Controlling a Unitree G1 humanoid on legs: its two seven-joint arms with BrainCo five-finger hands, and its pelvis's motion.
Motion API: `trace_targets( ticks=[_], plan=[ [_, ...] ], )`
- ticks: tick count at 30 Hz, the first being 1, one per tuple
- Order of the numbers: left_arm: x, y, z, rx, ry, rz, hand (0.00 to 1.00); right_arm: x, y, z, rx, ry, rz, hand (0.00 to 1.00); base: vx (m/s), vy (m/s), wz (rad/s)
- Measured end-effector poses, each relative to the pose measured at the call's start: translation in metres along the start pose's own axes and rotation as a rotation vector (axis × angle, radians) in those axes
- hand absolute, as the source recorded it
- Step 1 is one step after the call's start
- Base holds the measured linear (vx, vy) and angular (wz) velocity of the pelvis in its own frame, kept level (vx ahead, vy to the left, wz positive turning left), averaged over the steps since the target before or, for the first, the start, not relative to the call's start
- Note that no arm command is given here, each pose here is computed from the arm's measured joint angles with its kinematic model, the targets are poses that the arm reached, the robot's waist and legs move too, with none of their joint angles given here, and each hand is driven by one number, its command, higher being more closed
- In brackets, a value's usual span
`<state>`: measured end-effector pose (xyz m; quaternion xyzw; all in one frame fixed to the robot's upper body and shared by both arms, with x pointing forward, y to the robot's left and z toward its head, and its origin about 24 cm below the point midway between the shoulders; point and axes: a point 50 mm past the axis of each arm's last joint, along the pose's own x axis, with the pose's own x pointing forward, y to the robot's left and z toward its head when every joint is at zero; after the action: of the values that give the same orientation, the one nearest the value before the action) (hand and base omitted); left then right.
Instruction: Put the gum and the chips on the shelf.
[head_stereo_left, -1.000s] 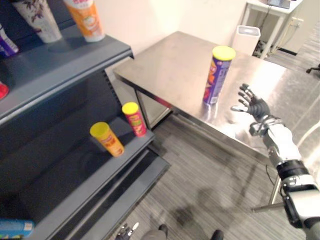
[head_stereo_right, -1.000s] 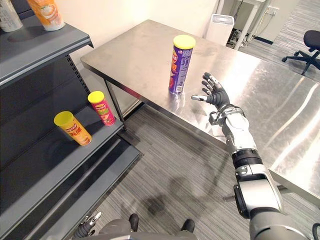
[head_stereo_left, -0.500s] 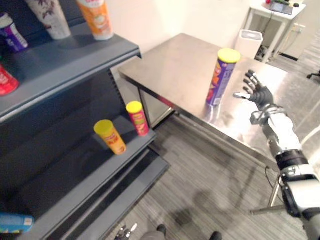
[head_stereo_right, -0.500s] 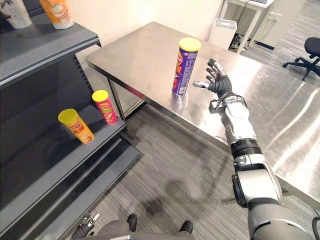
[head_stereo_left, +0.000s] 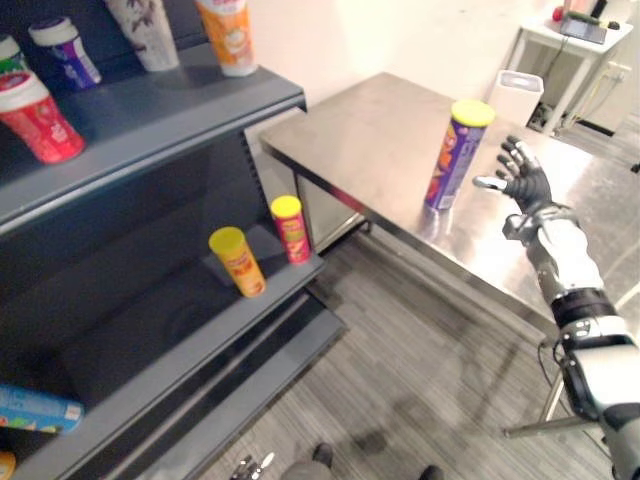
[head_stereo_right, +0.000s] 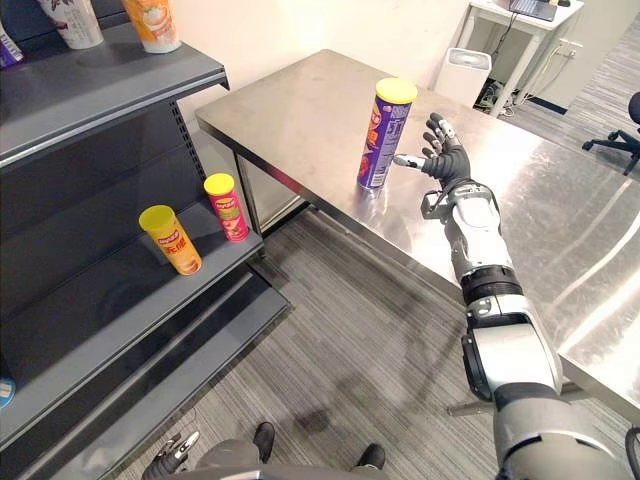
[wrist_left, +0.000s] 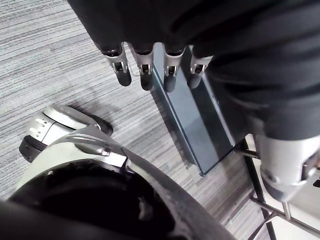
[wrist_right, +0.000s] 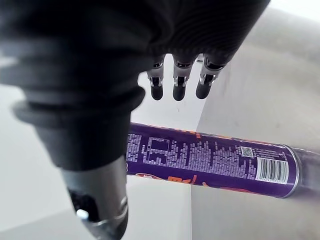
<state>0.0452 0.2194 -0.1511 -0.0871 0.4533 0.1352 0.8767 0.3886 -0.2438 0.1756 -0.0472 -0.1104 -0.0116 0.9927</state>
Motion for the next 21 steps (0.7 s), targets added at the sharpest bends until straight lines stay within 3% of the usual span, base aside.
trace_targets(
  ticks=[21],
  plan=[
    [0.000, -0.010, 0.002, 0.002, -0.022, -0.069, 0.00, 0.007, -0.005, 0.008, 0.014, 0.002, -0.056, 0.00, 0.00, 0.001, 0.03]
  ],
)
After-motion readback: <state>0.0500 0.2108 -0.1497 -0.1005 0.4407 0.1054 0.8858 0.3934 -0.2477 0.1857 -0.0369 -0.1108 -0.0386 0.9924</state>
